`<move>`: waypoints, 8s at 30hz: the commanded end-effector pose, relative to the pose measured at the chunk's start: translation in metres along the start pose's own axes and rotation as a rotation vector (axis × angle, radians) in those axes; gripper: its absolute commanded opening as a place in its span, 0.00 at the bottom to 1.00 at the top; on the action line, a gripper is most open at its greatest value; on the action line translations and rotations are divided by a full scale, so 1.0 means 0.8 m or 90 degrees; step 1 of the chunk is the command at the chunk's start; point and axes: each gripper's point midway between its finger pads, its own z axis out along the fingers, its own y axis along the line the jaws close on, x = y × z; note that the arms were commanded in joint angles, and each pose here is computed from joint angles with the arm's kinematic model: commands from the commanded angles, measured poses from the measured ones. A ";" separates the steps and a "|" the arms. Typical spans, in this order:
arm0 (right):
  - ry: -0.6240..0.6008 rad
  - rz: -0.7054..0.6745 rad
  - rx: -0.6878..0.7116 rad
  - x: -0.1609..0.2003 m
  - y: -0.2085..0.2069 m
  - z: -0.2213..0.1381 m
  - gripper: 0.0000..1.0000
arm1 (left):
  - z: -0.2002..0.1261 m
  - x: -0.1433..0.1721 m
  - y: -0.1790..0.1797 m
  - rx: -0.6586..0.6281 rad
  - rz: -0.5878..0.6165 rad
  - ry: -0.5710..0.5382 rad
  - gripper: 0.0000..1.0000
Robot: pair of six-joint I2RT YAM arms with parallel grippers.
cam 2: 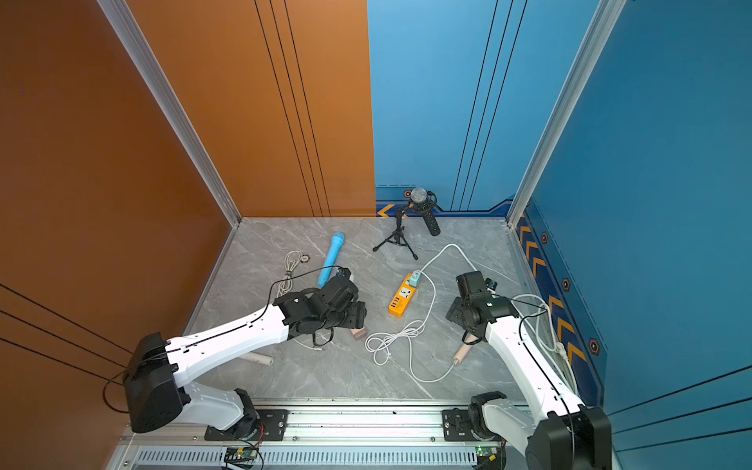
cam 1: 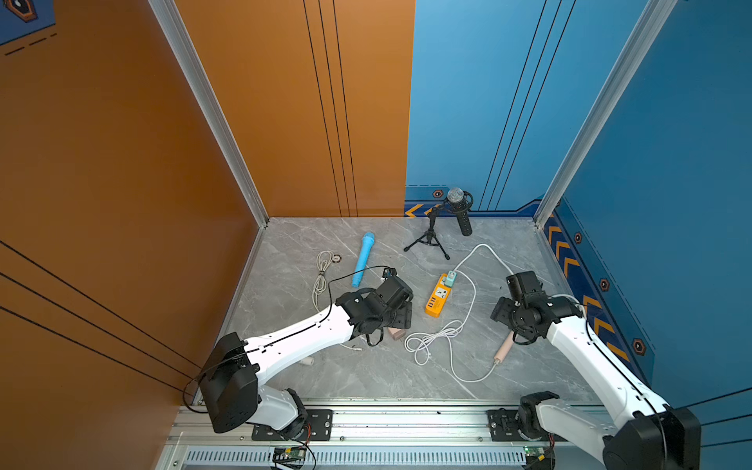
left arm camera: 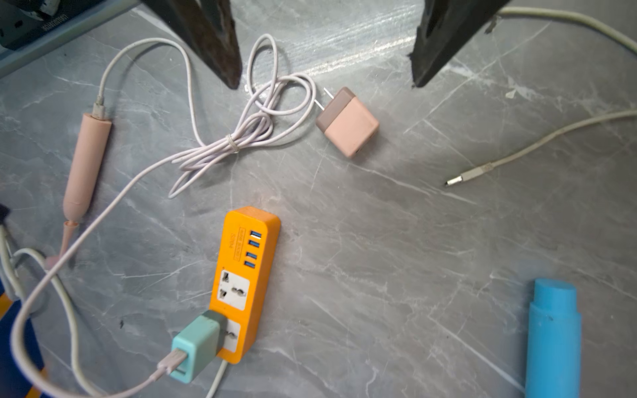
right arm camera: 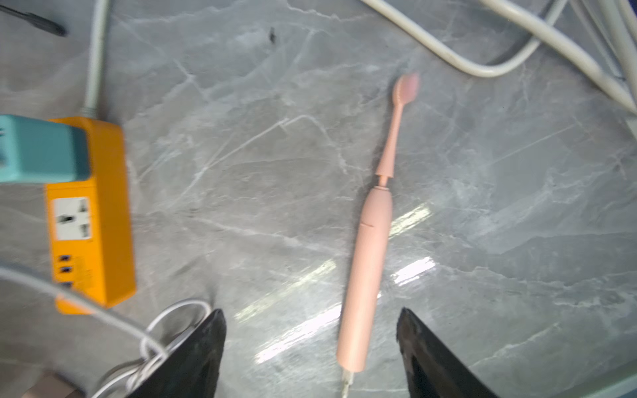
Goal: Charge the electric toothbrush
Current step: Place the electric toothbrush at the center of the board, then pick up the plug from the center of the board, then insert the plug into the socket.
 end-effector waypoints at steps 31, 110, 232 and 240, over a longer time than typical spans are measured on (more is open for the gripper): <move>-0.033 -0.133 -0.172 0.004 0.095 -0.056 0.84 | 0.100 0.045 0.030 -0.206 -0.055 0.063 0.71; 0.225 -0.149 -0.475 0.108 0.234 -0.116 0.45 | -0.083 -0.048 -0.147 0.463 0.543 -0.313 0.00; 0.010 -0.324 -0.113 0.054 0.247 -0.030 0.71 | -0.060 -0.045 0.154 -0.049 -0.102 -0.191 0.99; 0.025 -0.629 -0.296 0.134 0.389 -0.042 0.69 | -0.093 -0.029 0.225 -0.114 -0.227 -0.191 0.99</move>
